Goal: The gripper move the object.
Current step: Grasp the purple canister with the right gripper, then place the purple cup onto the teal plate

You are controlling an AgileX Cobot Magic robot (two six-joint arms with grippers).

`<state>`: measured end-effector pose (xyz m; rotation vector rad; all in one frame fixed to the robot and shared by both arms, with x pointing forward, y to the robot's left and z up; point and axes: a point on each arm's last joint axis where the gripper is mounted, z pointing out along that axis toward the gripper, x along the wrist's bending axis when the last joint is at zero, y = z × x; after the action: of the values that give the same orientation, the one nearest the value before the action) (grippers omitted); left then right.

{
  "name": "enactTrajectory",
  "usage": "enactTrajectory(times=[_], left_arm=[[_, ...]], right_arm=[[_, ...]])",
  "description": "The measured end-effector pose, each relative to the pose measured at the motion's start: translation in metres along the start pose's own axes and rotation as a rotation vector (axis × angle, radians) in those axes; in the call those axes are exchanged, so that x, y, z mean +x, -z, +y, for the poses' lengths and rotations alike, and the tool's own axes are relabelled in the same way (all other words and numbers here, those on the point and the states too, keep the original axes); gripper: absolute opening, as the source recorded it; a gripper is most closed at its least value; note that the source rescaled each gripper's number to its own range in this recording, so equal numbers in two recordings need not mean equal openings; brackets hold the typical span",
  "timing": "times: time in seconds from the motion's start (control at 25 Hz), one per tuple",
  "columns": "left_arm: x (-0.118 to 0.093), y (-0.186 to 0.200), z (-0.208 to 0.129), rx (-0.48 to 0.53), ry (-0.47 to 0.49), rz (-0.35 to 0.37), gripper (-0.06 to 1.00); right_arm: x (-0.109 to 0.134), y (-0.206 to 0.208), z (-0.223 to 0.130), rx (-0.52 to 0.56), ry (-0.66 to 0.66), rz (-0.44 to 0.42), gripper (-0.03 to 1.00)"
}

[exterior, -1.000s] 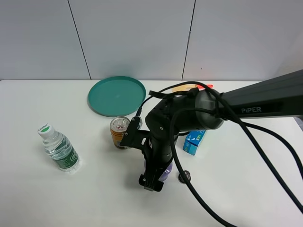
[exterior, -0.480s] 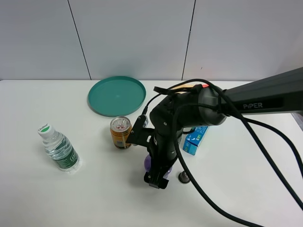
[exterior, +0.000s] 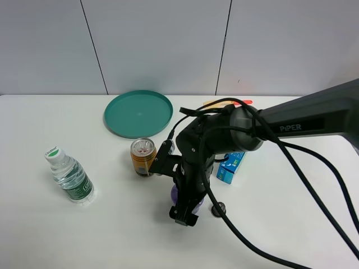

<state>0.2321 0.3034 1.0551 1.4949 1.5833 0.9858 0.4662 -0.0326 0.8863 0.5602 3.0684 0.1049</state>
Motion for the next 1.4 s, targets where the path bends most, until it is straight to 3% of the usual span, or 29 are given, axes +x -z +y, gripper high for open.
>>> enactTrajectory(times=[0.08, 0.2, 0.24, 0.92, 1.4], left_arm=[[0.0, 0.0, 0.0, 0.0, 0.0, 0.0, 1.0], [0.0, 0.0, 0.0, 0.0, 0.0, 0.0, 1.0], [0.0, 0.0, 0.0, 0.0, 0.0, 0.0, 1.0], [0.0, 0.0, 0.0, 0.0, 0.0, 0.0, 1.0], [0.0, 0.0, 0.0, 0.0, 0.0, 0.0, 1.0]], right_arm=[[0.0, 0.0, 0.0, 0.0, 0.0, 0.0, 0.67], [0.0, 0.0, 0.0, 0.0, 0.0, 0.0, 0.11], [0.0, 0.0, 0.0, -0.001, 0.0, 0.0, 0.0], [0.0, 0.004, 0.0, -0.005, 0.0, -0.002, 0.0], [0.006, 0.06, -0.018, 0.044, 0.018, -0.001, 0.0]])
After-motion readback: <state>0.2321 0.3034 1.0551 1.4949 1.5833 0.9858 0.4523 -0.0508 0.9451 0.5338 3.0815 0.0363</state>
